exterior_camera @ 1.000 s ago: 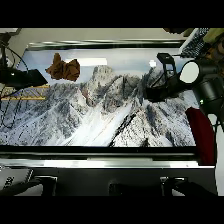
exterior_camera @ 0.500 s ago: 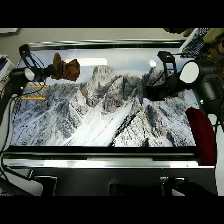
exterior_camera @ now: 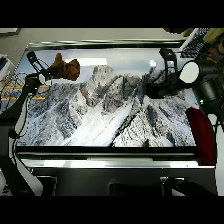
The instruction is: Fold the clothes and pants, and hang the long-sleeved shirts on hangers.
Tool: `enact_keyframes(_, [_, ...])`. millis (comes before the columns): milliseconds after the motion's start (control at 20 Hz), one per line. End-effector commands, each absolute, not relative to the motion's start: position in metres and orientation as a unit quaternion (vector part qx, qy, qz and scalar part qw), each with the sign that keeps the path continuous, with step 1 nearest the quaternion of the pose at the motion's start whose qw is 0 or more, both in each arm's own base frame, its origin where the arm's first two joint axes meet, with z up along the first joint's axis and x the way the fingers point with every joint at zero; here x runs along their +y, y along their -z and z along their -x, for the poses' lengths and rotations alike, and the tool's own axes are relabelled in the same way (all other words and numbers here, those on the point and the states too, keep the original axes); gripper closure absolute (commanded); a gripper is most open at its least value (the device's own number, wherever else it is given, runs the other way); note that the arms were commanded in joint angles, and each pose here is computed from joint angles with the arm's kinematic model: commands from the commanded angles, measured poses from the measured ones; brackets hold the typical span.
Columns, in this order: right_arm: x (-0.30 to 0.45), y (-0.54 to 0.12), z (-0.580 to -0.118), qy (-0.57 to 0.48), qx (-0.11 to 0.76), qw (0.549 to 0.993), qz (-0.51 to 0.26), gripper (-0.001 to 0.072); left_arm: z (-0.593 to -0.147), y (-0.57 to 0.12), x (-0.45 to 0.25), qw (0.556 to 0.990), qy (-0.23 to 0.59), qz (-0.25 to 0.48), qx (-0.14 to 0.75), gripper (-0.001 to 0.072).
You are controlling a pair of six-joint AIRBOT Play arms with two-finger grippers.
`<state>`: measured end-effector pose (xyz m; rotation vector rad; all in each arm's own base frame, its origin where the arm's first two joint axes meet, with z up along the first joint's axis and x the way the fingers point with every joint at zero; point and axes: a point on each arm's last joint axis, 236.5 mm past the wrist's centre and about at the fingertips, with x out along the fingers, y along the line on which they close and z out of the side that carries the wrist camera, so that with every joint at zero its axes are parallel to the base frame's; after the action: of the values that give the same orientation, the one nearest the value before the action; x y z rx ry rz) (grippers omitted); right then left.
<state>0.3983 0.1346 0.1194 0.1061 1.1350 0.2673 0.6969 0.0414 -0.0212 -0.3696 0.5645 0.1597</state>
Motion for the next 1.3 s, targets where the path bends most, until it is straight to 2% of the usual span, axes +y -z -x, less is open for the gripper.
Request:
enact_keyframes(0, [0.135, -0.121, -0.4, -0.126, 0.531, 0.836, -0.051, 0.0622, -0.694, 0.019, 0.041, 0.933, -0.083, 0.184, 0.297, 0.0694])
enact_keyframes(200, [0.13, -0.117, -0.395, -0.12, 0.544, 0.83, -0.043, 0.0622, -0.651, -0.036, 0.012, 0.906, -0.061, 0.183, 0.377, 0.0696])
enact_keyframes(500, [0.089, -0.1, -0.367, -0.043, 0.606, 0.795, -0.001, 0.0621, -0.544, -0.183, -0.148, 0.872, 0.136, 0.226, 0.413, 0.0695])
enact_keyframes(650, [0.05, -0.097, -0.349, 0.031, 0.636, 0.77, 0.038, 0.0621, -0.493, -0.217, -0.245, 0.838, 0.242, 0.243, 0.424, 0.0695])
enact_keyframes(900, [-0.018, -0.113, -0.319, 0.159, 0.66, 0.725, 0.112, 0.062, -0.424, -0.15, -0.382, 0.772, 0.309, 0.213, 0.513, 0.0695])
enact_keyframes(1100, [-0.035, -0.136, -0.311, 0.189, 0.638, 0.737, 0.12, 0.0621, -0.369, -0.046, -0.463, 0.715, 0.323, 0.164, 0.597, 0.0692])
enact_keyframes(1150, [-0.035, -0.139, -0.309, 0.189, 0.634, 0.741, 0.118, 0.0621, -0.361, -0.027, -0.473, 0.703, 0.318, 0.164, 0.614, 0.0662])
enact_keyframes(1200, [-0.035, -0.142, -0.308, 0.188, 0.63, 0.745, 0.116, 0.0621, -0.354, -0.013, -0.481, 0.689, 0.317, 0.171, 0.629, 0.0509])
enact_keyframes(1250, [-0.035, -0.144, -0.308, 0.188, 0.627, 0.747, 0.116, 0.0618, -0.351, -0.009, -0.484, 0.679, 0.318, 0.18, 0.637, 0.0281])
